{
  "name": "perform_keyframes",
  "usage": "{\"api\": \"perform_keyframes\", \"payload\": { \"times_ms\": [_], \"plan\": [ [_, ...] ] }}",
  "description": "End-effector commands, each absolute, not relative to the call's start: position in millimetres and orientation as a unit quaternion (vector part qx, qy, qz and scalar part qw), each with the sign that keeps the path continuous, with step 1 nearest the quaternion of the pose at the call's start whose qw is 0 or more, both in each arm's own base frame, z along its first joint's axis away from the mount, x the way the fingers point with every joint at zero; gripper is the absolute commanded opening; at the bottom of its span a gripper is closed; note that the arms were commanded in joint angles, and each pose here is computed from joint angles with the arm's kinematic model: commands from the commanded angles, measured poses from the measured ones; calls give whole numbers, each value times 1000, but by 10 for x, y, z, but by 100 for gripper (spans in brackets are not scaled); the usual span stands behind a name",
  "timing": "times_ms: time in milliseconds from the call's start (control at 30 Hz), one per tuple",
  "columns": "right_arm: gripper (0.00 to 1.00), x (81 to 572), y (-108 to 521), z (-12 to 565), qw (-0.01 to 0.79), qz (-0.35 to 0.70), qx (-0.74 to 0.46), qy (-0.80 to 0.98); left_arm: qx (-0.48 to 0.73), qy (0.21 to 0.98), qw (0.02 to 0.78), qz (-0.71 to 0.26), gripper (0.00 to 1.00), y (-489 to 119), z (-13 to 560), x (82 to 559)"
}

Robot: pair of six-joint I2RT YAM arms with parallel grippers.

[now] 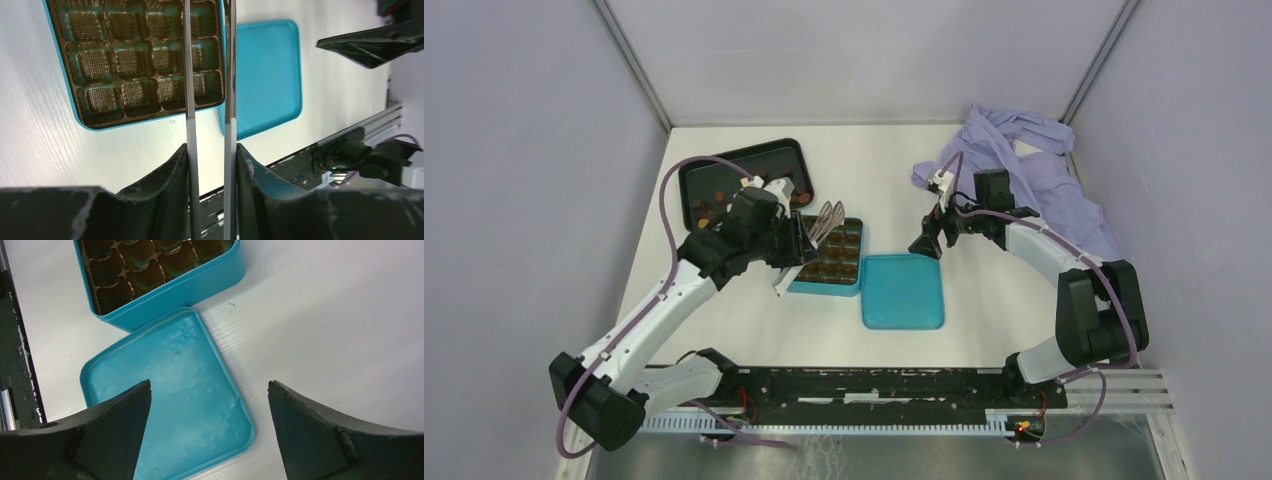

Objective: Pack the chocolate
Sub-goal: Place the fake chocolate in the packing box.

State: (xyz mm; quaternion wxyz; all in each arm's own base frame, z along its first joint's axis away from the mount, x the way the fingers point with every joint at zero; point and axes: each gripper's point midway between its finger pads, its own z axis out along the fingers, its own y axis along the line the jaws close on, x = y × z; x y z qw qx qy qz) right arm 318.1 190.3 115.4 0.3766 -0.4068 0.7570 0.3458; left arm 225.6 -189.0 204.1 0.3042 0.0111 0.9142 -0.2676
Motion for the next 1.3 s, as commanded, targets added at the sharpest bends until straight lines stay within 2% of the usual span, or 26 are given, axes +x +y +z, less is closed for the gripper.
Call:
{"api": "perform_keyframes", "payload": {
  "times_ms": [0,567,1267],
  "plan": [
    [93,3215,1910,1168,383,345,-411,752,18,910,344,-233,2,-1931,2159,2450],
    [93,3202,1905,1165,383,345,-410,752,28,923,338,-180,7,-2039,1831,2648],
    [93,3192,1910,1163,383,348,-410,751,32,932,325,-159,28,-2065,1641,2692]
  ]
}}
